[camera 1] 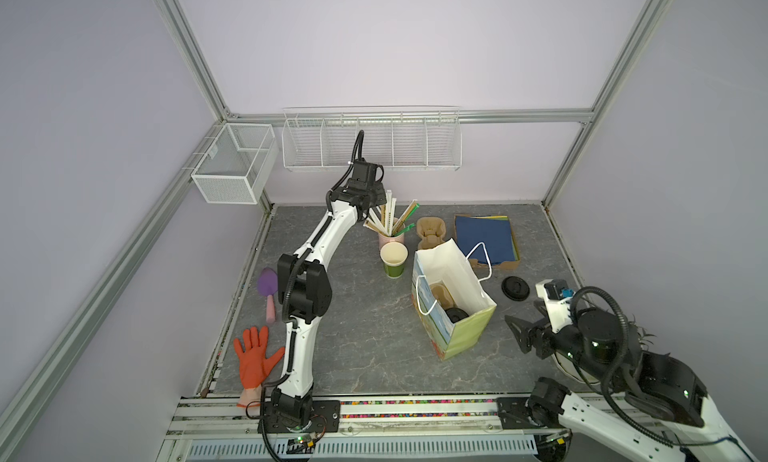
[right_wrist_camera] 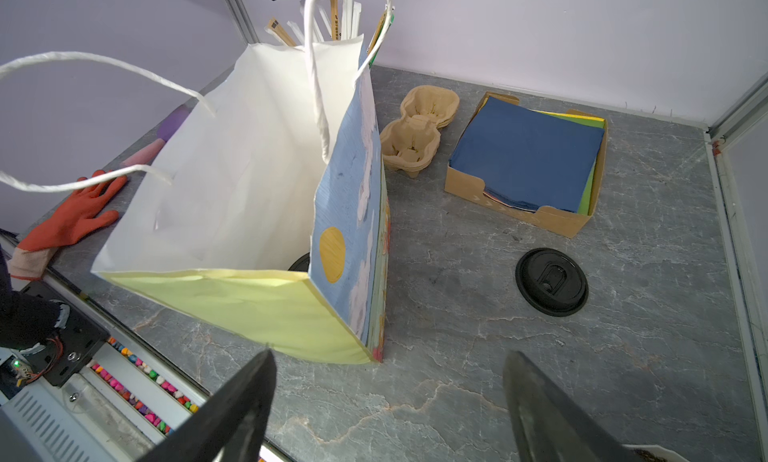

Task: Pack the takeout coffee
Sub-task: 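Close the left gripper on a wrapped straw in the pink cup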

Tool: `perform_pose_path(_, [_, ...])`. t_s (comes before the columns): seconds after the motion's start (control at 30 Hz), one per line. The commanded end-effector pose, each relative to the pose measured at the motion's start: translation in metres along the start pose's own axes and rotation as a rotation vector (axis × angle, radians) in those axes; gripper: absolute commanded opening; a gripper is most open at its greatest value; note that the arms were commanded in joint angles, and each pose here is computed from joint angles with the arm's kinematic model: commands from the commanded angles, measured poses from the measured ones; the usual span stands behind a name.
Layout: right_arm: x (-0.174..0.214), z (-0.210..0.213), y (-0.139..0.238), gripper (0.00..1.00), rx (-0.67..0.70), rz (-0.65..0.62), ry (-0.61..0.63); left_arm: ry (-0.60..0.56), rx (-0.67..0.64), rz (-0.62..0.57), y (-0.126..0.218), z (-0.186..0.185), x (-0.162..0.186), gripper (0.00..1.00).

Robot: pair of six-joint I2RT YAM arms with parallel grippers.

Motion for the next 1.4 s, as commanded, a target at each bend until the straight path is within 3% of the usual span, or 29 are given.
perform_pose_path(0.0, [0.001, 0.0, -0.001, 0.88, -0.007, -0.015, 0.008, 0.026, 0.028, 0.0, 0.022, -0.002, -0.008, 0.0])
perform_pose_path(0.5, [0.001, 0.001, -0.001, 0.88, -0.008, -0.016, 0.007, 0.021, 0.022, -0.081, 0.055, -0.006, -0.028, 0.0])
perform_pose_path(0.77, [0.001, 0.001, -0.003, 0.88, -0.007, -0.009, 0.01, 0.033, 0.071, -0.154, 0.089, -0.013, -0.047, 0.0])
perform_pose_path(1.1, [0.001, 0.001, -0.004, 0.88, -0.001, -0.008, 0.009, 0.028, 0.147, -0.252, 0.146, -0.03, -0.069, 0.0])
perform_pose_path(1.37, [0.001, 0.001, -0.005, 0.88, 0.004, -0.005, 0.009, -0.002, 0.227, -0.349, 0.221, -0.05, -0.08, 0.0])
Point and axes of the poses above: each gripper's point midway between its finger pads, its own y axis back along the fingers, its own z axis along the line the jaws close on, x = y × z, the point moved 9 cm from there along y, back along the fingers, and after that the axes turned 4 degrees about y, right-handed, at the moved point
